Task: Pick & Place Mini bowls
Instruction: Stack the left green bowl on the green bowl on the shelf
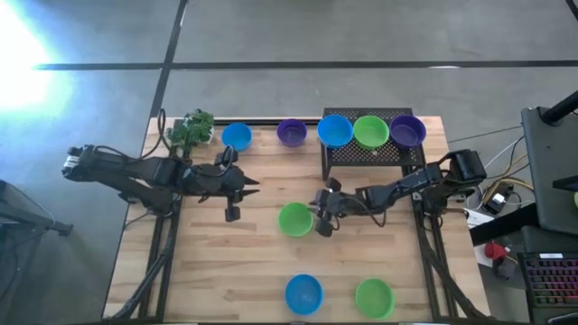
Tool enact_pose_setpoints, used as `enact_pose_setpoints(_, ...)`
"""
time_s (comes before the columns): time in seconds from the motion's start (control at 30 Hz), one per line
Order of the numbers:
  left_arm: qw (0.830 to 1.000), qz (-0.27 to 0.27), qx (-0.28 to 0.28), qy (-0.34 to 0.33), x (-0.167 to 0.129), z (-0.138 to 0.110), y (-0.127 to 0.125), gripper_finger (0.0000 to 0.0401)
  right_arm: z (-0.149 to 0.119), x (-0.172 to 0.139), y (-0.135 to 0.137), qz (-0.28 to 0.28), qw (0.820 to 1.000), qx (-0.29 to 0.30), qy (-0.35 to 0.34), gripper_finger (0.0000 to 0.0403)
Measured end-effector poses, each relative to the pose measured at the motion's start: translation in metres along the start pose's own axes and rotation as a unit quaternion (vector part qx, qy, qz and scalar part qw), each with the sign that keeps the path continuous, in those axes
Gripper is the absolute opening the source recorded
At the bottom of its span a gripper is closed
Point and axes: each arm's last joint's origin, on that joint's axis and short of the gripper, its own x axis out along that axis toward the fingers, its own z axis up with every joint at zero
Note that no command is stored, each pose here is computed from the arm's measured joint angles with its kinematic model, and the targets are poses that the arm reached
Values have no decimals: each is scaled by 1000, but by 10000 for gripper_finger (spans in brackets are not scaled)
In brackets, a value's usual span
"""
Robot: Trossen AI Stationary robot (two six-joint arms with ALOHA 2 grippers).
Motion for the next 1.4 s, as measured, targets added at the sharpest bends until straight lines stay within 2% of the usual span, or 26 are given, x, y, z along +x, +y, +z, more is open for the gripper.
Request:
enact_pose_setpoints(0.17,1000,0,2,5,0,-1,0,84,0,0,0,-2,1000,12,-1,93)
enact_pose_setpoints(0.4,1000,0,12,11,2,-2,-1,84,3,1,-6,-37,999,16,-14,86)
enact_pose_setpoints(0.7,1000,0,3,-1,3,0,-1,84,3,2,-7,-31,999,34,-15,77)
enact_pose_setpoints(0.97,1000,0,-6,-6,3,1,-1,84,8,2,-4,-2,999,28,-33,91)
enact_pose_setpoints(1.23,1000,0,-7,-8,3,2,-1,84,8,2,-4,-2,999,26,-33,109)
enact_pose_setpoints(1.4,1000,0,-7,-8,3,2,-1,84,7,2,-4,0,999,28,-32,105)
